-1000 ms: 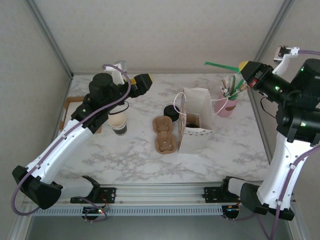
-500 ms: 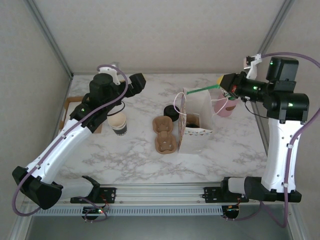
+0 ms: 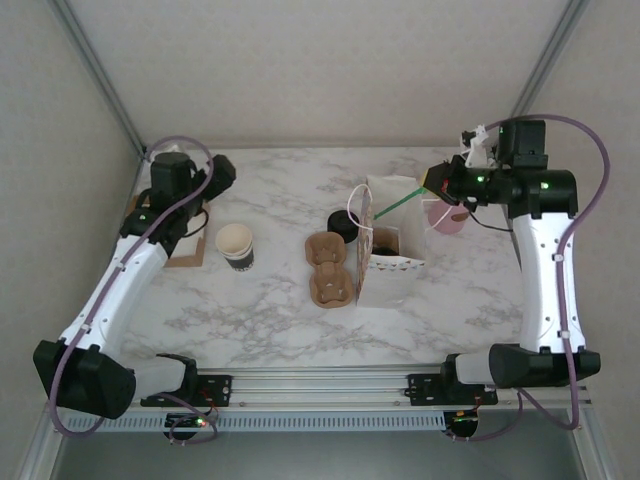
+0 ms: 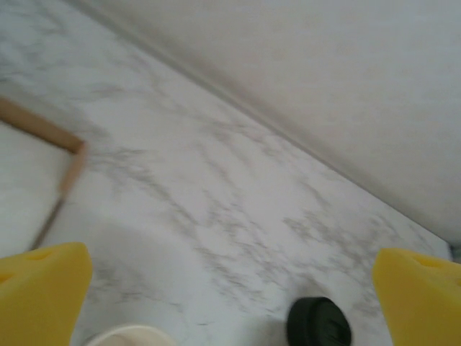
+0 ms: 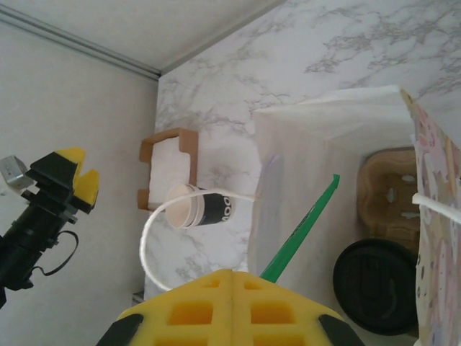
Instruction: Pack the takeout coffee
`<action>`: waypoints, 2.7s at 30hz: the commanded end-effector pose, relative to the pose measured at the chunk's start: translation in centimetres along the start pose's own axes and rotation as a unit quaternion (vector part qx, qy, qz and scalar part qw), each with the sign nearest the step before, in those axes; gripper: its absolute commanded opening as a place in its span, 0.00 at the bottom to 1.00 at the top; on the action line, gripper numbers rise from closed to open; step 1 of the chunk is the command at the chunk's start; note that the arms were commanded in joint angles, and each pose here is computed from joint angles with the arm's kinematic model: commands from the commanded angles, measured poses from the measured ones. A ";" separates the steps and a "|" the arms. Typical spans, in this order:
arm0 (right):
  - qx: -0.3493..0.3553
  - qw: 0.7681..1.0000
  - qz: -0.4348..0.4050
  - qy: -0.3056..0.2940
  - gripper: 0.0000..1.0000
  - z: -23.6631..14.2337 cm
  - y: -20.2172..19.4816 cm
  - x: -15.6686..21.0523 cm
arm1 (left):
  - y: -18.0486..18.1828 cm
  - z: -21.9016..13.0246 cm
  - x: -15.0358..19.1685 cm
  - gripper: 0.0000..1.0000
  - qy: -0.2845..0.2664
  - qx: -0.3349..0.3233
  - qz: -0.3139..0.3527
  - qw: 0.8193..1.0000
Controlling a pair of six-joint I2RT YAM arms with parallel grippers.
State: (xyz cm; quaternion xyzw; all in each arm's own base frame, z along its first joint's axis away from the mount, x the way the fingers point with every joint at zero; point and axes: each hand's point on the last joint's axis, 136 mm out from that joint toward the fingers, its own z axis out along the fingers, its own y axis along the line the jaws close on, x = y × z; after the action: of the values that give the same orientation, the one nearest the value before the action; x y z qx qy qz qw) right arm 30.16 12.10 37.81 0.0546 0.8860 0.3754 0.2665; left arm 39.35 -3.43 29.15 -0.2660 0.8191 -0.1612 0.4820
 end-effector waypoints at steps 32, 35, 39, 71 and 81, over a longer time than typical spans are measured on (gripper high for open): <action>0.070 0.993 -0.099 -0.004 0.80 0.8 -0.7 0.2 | 26.7 10.5 6.8 0.71 0.158 -0.360 -0.035 0.919; 0.069 0.993 -0.098 -0.005 0.80 0.7 -0.7 0.4 | 27.0 11.7 7.0 0.70 0.169 -0.360 -0.033 0.917; 0.069 0.993 -0.098 -0.004 0.80 0.7 -0.8 0.5 | 27.0 13.0 7.1 0.70 0.180 -0.352 -0.032 0.918; 0.060 0.993 -0.098 0.000 0.83 1.0 -0.8 0.7 | 25.9 12.8 5.1 0.33 0.171 -0.348 -0.020 0.922; 0.062 0.993 -0.098 -0.002 0.83 0.9 -0.9 0.9 | 25.2 11.9 3.7 0.23 0.156 -0.347 -0.016 0.925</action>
State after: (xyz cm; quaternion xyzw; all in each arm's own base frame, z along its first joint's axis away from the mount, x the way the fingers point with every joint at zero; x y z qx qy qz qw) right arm 30.62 12.20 35.70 -0.0015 0.9126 0.2905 0.2879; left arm 41.15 13.79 4.58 -0.3958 0.8934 0.0766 0.1981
